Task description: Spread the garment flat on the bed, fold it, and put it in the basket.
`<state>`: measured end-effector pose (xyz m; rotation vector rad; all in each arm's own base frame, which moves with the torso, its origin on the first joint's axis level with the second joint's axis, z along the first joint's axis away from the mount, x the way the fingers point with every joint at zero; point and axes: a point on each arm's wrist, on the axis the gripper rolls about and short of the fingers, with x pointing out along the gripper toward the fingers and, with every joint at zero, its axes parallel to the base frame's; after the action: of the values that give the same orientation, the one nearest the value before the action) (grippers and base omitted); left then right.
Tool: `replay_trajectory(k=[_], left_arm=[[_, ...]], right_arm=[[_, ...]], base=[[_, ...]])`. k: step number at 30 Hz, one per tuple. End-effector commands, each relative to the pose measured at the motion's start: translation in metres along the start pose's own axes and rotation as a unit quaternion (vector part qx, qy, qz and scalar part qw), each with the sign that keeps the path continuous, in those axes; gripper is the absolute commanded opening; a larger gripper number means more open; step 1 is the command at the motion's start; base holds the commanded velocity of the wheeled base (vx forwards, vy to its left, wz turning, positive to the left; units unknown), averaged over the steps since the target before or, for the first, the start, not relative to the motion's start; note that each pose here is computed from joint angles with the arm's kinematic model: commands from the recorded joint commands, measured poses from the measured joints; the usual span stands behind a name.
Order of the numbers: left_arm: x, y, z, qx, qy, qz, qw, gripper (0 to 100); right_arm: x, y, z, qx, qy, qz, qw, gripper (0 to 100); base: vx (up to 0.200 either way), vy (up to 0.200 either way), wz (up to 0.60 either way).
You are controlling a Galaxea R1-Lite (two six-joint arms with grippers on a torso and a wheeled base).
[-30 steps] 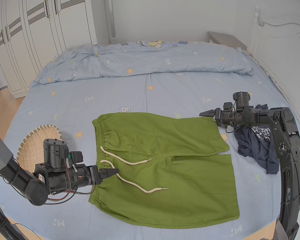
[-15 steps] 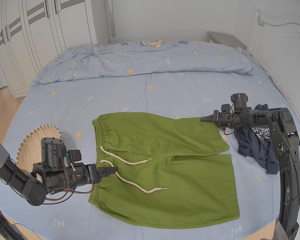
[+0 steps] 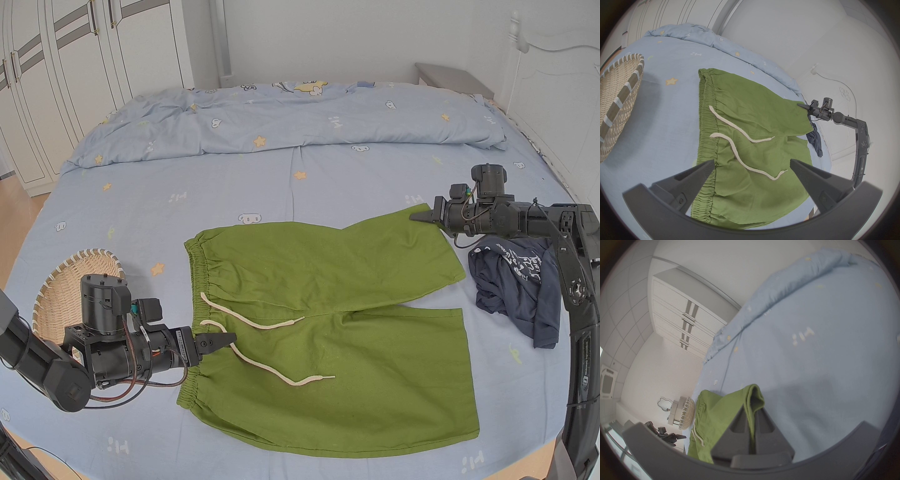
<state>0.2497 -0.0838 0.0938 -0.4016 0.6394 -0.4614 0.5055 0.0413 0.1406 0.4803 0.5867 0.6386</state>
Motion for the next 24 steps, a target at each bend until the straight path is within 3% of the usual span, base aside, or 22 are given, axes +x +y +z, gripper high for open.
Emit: replay_trajectory(k=[1, 6, 24], left_arm=[[-0.002, -0.001, 0.001, 0.001, -0.004, -0.001, 1.0, 100], [-0.002, -0.001, 0.001, 0.001, -0.004, -0.001, 1.0, 100], [-0.004, -0.002, 0.003, 0.003, -0.01, -0.002, 0.9999, 100]], right_arm=[[-0.023, 0.026, 0.015, -0.039, -0.031, 0.012, 0.9987, 0], [-0.022, 0.022, 0.003, -0.053, -0.038, 0.013, 0.9978, 0], [-0.032, -0.004, -0.012, -0.022, -0.022, -0.017, 0.9994, 0]], base=[[0.0, 0.0, 0.0], [0.0, 0.0, 0.0], [0.0, 0.0, 0.0]])
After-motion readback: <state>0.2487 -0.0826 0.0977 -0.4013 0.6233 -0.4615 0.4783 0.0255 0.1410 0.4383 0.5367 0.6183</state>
